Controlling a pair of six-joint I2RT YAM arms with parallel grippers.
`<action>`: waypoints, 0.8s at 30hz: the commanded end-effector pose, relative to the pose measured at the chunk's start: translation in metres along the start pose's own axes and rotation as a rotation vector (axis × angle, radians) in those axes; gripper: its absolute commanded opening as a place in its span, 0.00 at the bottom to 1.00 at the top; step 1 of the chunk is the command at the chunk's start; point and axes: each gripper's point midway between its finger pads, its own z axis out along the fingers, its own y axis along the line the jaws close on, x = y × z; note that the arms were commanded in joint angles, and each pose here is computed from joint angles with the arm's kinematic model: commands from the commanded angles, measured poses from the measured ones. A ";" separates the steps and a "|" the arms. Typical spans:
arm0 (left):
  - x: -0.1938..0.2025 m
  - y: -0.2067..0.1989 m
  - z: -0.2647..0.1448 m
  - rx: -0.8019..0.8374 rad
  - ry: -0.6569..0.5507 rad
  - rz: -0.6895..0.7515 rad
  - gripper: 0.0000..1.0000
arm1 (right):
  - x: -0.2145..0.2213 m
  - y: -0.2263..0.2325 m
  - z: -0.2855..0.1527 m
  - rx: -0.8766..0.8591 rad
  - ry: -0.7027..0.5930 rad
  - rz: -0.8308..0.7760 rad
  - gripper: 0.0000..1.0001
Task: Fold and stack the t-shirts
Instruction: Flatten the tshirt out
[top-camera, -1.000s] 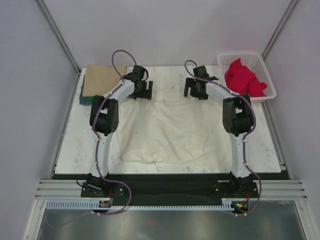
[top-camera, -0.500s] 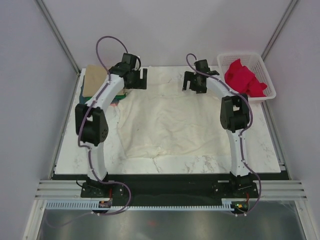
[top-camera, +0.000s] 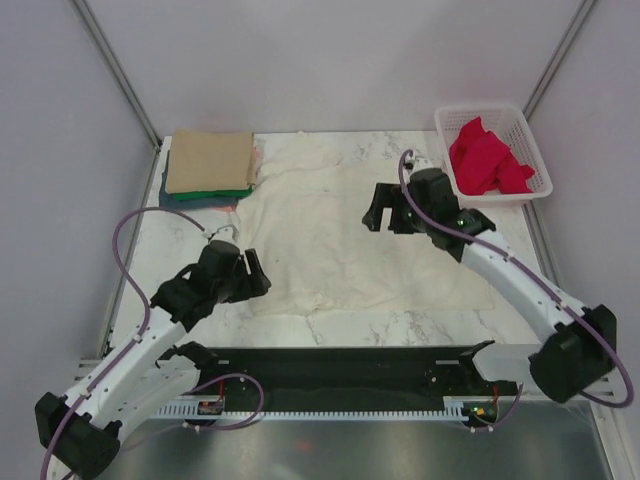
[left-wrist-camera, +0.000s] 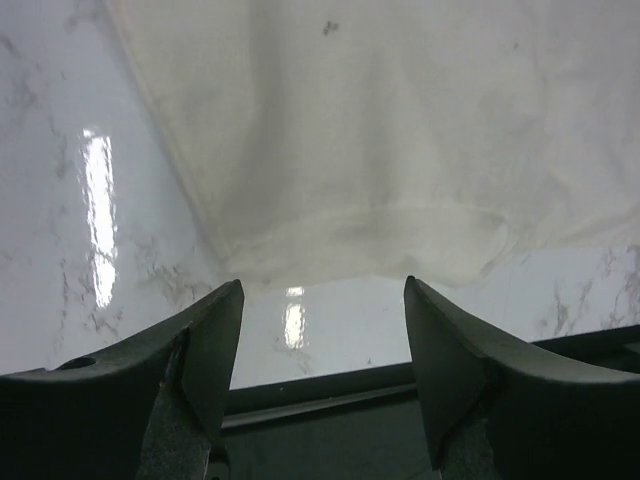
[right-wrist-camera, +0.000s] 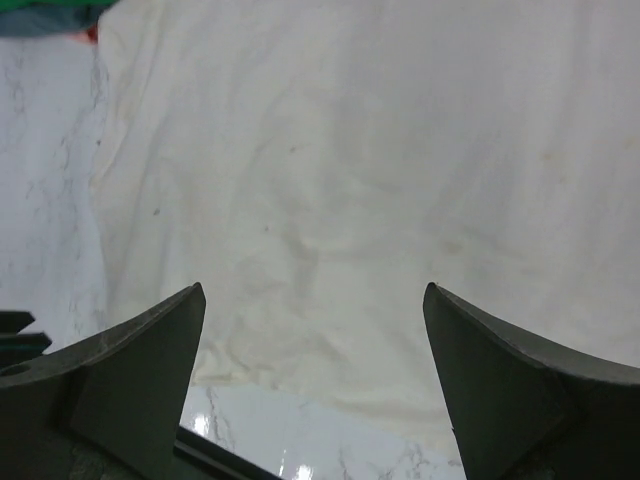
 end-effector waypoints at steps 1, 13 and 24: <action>0.041 -0.002 0.002 0.044 0.039 -0.203 0.72 | 0.076 -0.003 -0.001 0.001 0.064 0.098 0.98; 0.085 0.022 0.045 -0.070 0.059 -0.215 0.66 | 0.190 -0.013 -0.001 -0.041 0.073 0.160 0.98; 0.054 0.000 0.066 -0.068 0.007 -0.099 0.25 | 0.216 -0.042 0.012 0.020 0.056 0.140 0.98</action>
